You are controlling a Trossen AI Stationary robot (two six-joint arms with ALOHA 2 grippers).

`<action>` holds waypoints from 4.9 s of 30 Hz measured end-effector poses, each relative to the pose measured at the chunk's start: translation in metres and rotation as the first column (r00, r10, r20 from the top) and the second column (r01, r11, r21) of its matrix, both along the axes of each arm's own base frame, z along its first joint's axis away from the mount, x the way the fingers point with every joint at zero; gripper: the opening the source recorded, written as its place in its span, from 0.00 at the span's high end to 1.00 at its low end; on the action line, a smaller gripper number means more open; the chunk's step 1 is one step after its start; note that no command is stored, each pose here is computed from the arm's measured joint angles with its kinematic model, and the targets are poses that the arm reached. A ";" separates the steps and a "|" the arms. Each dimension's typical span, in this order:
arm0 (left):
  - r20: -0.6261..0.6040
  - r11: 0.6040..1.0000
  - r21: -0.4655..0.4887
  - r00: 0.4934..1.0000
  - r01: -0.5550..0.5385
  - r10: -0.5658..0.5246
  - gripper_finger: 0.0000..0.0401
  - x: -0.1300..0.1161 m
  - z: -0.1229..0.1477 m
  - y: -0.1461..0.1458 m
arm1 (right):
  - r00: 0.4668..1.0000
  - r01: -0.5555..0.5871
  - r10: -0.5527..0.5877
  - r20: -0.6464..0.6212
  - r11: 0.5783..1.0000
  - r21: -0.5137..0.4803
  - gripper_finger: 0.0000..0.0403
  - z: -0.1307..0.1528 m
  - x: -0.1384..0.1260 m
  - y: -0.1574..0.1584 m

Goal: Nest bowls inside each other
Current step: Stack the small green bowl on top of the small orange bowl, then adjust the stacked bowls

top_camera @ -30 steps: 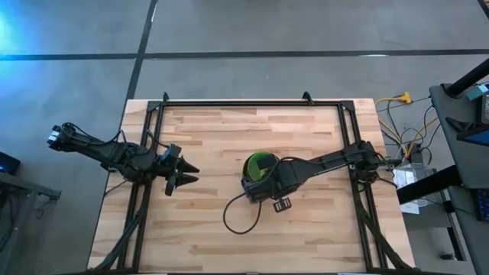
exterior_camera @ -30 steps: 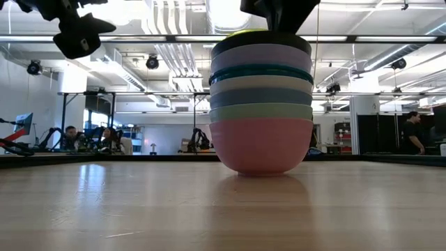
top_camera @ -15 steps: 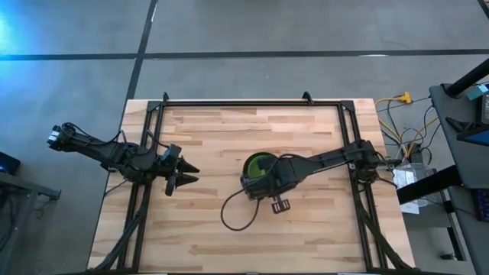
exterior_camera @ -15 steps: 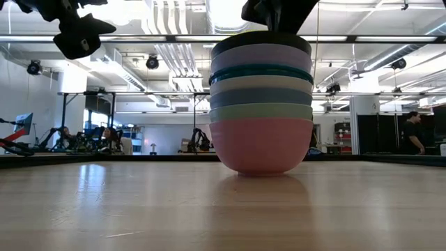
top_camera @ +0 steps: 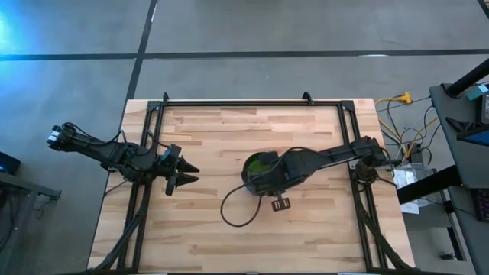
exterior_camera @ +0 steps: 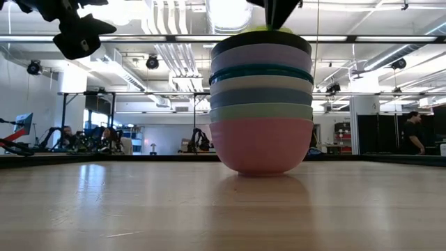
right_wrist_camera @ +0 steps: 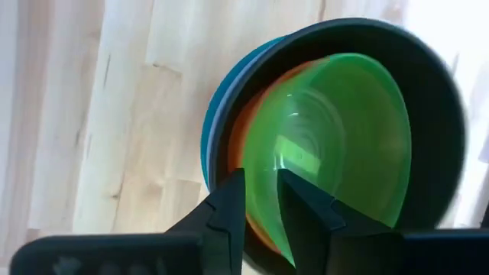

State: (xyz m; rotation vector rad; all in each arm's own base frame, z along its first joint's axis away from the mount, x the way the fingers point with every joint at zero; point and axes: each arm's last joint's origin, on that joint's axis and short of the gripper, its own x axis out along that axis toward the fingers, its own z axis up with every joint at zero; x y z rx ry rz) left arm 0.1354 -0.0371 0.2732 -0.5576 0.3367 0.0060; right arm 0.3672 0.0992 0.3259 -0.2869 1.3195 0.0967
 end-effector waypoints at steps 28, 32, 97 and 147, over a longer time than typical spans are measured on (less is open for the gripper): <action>0.227 0.999 0.048 0.974 -0.015 0.004 0.57 0.102 0.002 0.006 | 0.543 0.100 -0.530 0.652 0.811 0.576 0.87 0.014 -0.115 -0.038; 0.185 0.997 0.081 0.983 -0.014 -0.002 0.57 0.123 -0.002 0.019 | 0.437 0.017 -0.573 0.693 0.776 0.631 0.87 -0.020 -0.121 -0.041; 0.173 0.933 0.355 0.985 -0.053 -0.010 0.57 0.171 -0.028 0.029 | 0.539 -0.032 -0.356 0.763 0.897 0.441 0.88 -0.092 -0.137 -0.026; 0.100 0.865 0.494 0.983 0.083 -0.151 0.79 0.183 -0.008 -0.019 | 0.436 0.084 -0.463 0.772 0.875 0.477 0.88 -0.080 -0.145 -0.032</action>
